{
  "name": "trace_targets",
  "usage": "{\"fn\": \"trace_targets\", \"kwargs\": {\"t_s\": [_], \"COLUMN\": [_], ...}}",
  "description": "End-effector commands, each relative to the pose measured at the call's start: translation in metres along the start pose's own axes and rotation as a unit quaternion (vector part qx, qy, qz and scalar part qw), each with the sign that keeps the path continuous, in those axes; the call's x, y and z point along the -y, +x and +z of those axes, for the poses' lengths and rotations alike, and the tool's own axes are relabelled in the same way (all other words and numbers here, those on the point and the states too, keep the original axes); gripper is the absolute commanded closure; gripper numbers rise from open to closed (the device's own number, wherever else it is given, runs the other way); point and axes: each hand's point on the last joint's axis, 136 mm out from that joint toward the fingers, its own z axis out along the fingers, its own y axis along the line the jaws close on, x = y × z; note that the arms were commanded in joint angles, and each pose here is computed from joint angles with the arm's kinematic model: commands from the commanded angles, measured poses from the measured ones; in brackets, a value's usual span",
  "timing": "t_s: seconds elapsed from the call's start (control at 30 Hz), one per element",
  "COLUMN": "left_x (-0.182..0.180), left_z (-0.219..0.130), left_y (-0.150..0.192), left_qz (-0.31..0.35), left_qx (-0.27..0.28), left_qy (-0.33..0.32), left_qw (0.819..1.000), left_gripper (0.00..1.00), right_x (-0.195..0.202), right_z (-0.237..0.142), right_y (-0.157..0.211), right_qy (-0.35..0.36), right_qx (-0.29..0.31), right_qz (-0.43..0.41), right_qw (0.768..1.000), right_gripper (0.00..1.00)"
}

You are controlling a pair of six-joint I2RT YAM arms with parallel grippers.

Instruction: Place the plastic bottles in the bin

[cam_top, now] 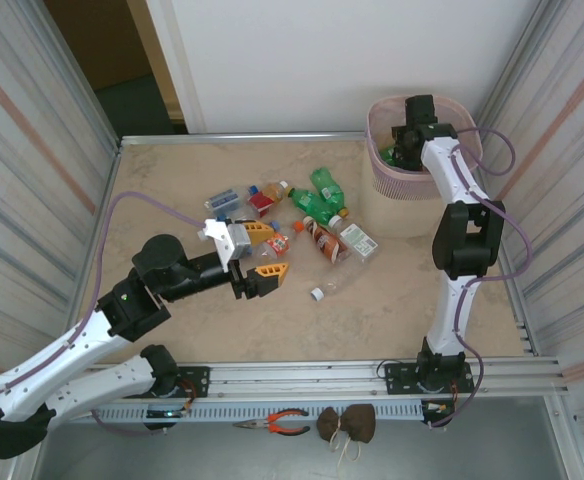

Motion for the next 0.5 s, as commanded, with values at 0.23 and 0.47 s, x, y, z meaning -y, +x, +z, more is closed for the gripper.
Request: {"fn": "trace_targets", "kwargs": {"t_s": [0.23,0.47], "left_x": [-0.007,-0.015], "left_z": [0.0,0.019], "left_y": [0.009,0.036], "left_qz": [-0.003,-0.012], "left_qx": [-0.017,-0.088], "left_qy": [-0.02,-0.025], "left_qw": [1.0,0.996], "left_gripper": [0.25,0.25], "right_x": [-0.029,-0.036], "right_z": [-0.091,-0.148], "right_y": [-0.019,-0.032], "right_qy": [-0.066,-0.12], "right_qx": [0.025,0.045], "right_qz": [0.018,0.015], "right_qw": [0.997,0.992], "right_gripper": [0.16,0.16]}}
